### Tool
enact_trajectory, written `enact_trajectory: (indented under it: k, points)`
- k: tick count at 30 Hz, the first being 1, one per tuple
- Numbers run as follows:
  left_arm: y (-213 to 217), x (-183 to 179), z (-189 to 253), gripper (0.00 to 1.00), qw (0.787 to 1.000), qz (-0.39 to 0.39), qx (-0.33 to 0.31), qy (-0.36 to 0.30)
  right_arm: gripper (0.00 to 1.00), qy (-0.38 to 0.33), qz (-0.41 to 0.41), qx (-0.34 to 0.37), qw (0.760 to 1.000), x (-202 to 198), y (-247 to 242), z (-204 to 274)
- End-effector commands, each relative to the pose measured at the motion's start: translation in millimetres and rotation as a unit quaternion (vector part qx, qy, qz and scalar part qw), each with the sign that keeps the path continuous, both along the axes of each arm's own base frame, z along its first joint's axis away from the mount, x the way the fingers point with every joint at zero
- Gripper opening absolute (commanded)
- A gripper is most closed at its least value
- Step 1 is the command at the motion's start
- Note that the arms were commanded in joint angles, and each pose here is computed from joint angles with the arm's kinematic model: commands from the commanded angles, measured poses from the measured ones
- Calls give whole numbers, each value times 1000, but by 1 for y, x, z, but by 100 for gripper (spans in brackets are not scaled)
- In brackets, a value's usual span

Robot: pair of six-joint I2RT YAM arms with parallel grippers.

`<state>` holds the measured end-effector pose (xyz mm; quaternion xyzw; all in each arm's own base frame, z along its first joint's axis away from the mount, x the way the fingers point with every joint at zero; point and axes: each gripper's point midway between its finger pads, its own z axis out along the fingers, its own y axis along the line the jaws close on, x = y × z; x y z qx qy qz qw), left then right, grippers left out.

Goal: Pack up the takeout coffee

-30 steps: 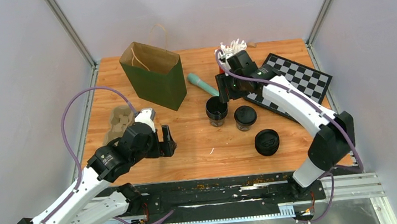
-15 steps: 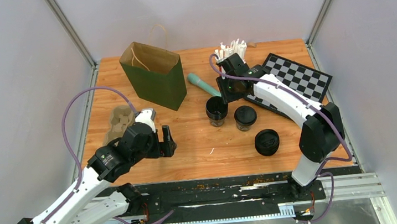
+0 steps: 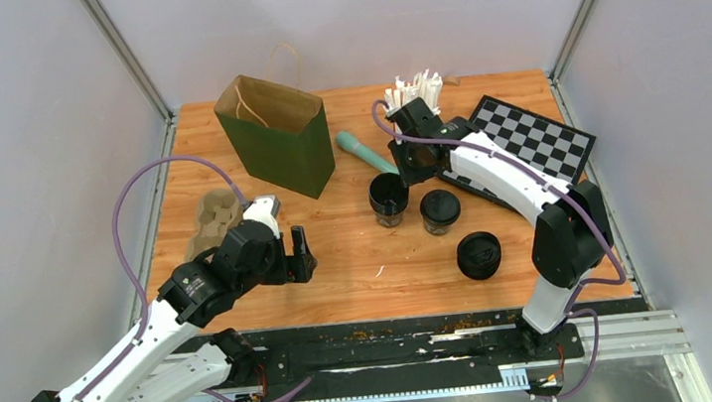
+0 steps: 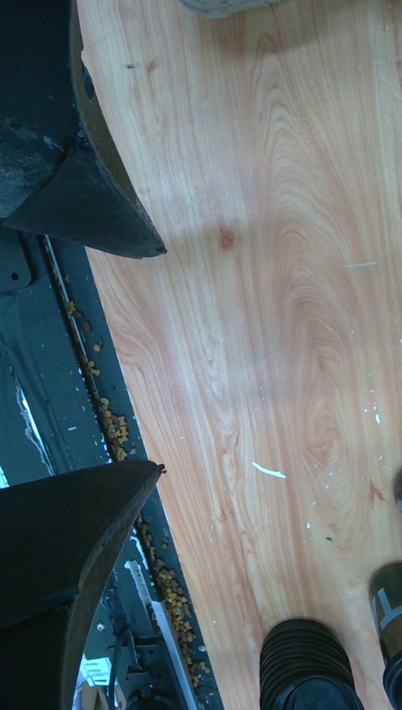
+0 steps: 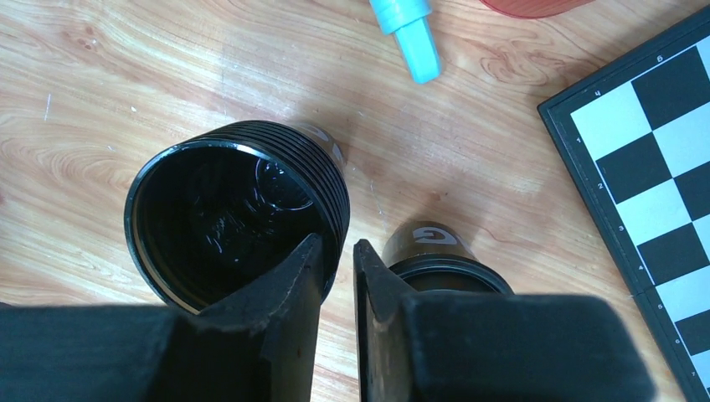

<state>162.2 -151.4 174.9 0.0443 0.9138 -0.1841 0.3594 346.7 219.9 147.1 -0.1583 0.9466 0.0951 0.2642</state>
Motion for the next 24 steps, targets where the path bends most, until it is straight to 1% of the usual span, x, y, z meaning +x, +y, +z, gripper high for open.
enact_trajectory:
  k: [1,6,10,19,24]
  points:
    - [-1,5,7,96,1000,1,-3,-16,18,-36,5,11,999,14,8,21]
    - [-1,5,5,96,1000,1,-2,-13,10,-41,8,13,999,14,8,27]
    - [-3,5,5,96,1000,0,-4,-11,0,-45,12,21,999,15,10,34]
    - [-4,5,5,97,1000,-3,-3,-9,0,-41,22,47,998,10,19,45]
    - [-5,5,6,97,1000,-2,-4,-8,0,-50,24,63,996,8,22,59]
